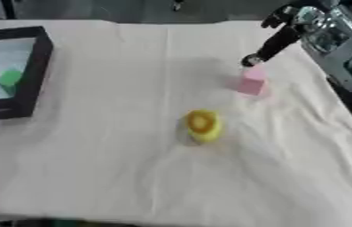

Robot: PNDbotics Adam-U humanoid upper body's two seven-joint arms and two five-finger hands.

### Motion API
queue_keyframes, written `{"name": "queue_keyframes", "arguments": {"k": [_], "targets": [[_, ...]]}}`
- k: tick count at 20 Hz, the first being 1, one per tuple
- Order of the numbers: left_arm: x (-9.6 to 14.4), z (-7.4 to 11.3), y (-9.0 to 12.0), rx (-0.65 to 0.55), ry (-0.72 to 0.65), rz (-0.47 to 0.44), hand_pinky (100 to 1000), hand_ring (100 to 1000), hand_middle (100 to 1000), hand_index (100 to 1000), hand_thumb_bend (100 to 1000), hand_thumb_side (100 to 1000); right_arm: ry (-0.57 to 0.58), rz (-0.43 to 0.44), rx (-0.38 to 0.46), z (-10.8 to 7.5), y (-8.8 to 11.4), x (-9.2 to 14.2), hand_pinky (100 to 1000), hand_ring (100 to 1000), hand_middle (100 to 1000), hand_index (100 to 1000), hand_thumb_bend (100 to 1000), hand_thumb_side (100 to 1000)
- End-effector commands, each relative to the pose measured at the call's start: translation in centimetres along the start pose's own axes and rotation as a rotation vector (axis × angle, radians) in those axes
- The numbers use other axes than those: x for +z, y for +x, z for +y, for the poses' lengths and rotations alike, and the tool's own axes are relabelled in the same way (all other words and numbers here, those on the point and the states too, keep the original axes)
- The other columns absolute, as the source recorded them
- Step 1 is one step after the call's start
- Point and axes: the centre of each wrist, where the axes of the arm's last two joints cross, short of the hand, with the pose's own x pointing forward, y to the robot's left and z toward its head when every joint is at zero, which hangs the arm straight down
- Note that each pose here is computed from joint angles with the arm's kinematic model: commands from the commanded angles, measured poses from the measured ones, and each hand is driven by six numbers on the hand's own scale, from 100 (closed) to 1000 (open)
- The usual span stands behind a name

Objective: Pick up the objects with one hand, pass them to the other hand, and then place them into the box on the other side of the table.

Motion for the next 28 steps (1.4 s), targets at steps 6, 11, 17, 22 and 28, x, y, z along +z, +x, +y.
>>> {"name": "queue_keyframes", "arguments": {"k": [6,11,17,22,28], "targets": [[-0.1,0.7,1.3,-0.056,0.11,0.021,1000,772,679,756,100,603,0.062,0.028,-0.028,-0.6,-0.9,-0.8,910,980,928,884,572,115],[-0.2,0.8,1.6,-0.06,0.113,0.006,1000,772,678,752,100,601,0.058,0.044,-0.047,-0.8,-1.8,-1.4,919,985,921,882,485,100],[-0.2,0.9,1.4,-0.059,0.12,0.015,1000,772,677,748,100,604,0.077,0.046,-0.042,-1.0,-2.3,-1.5,921,988,913,882,435,100],[-0.1,0.8,1.3,-0.062,0.121,0.025,1000,772,673,741,100,601,0.086,0.053,-0.035,-1.5,-2.4,-1.3,925,988,912,886,424,100],[-0.1,0.8,1.1,-0.066,0.124,0.035,1000,772,669,737,100,599,0.099,0.071,-0.03,-2.0,-2.7,-1.3,927,991,913,893,433,100]]}}
